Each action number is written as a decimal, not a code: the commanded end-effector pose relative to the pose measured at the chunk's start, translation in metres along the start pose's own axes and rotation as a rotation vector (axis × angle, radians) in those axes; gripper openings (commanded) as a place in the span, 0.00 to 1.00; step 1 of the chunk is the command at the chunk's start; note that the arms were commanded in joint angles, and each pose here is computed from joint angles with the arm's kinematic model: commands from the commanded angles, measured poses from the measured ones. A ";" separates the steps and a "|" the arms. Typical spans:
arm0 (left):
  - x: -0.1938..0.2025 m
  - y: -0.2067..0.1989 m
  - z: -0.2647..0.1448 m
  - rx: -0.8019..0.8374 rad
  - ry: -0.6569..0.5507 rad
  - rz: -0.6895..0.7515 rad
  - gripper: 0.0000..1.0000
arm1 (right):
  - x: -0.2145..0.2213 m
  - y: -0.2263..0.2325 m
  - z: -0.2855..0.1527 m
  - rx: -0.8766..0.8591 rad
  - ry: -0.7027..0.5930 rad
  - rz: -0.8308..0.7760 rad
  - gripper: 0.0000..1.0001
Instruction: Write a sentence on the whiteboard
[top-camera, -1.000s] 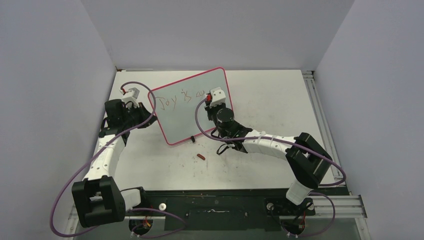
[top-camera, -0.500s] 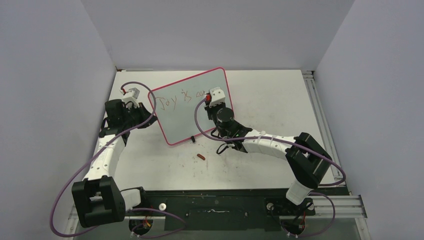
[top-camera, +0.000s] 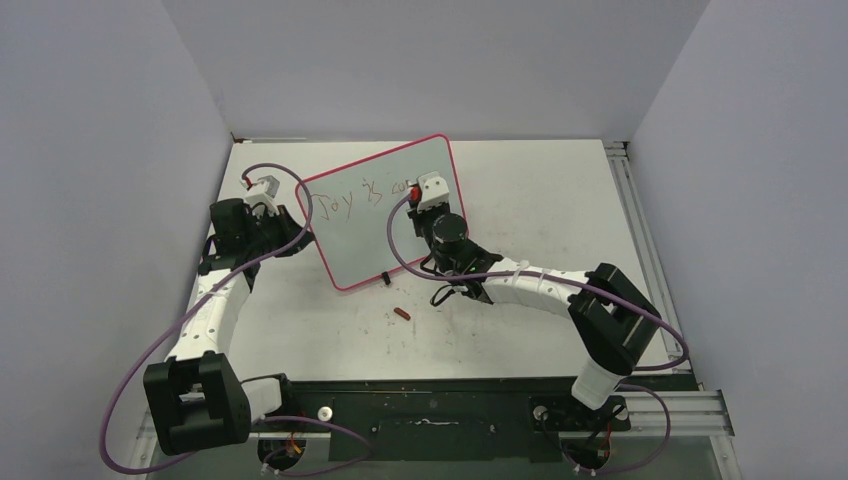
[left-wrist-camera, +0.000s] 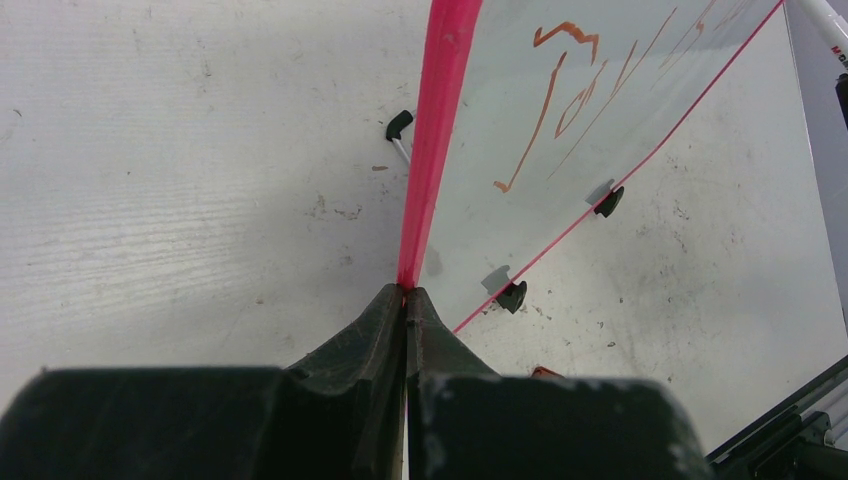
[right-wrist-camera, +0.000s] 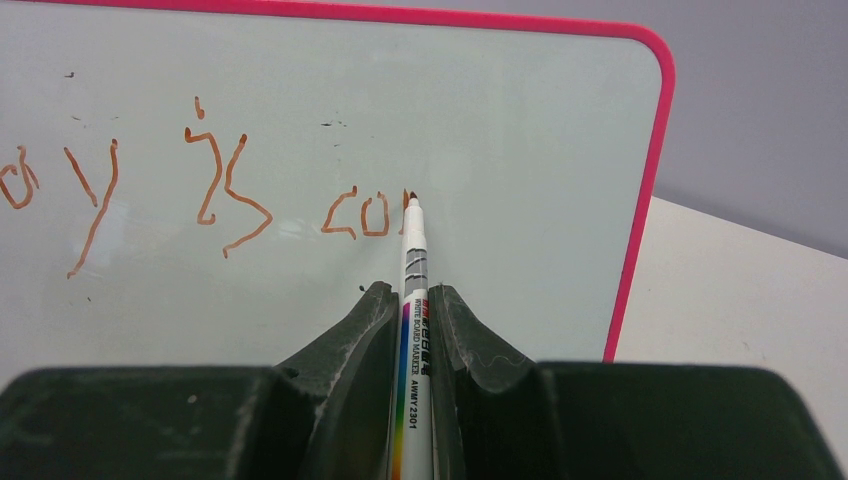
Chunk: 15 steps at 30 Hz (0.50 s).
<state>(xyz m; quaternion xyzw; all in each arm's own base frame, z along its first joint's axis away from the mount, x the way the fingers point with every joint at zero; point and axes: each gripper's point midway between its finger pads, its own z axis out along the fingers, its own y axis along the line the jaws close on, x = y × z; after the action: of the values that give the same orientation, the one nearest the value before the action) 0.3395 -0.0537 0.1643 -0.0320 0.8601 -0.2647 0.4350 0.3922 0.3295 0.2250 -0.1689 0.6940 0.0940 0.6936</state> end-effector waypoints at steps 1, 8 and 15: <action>-0.019 -0.017 -0.004 0.049 -0.046 0.050 0.00 | -0.019 -0.013 0.008 0.055 -0.048 0.034 0.05; -0.018 -0.017 -0.004 0.049 -0.045 0.049 0.00 | -0.017 -0.019 0.006 0.078 -0.042 0.040 0.05; -0.019 -0.017 -0.005 0.049 -0.047 0.051 0.00 | -0.011 -0.016 0.006 0.059 -0.027 0.034 0.05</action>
<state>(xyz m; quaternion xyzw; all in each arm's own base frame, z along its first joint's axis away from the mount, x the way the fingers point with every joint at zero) 0.3393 -0.0536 0.1641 -0.0322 0.8604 -0.2645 0.4344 0.3978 0.3200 0.2252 -0.1532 0.6974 0.0808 0.6955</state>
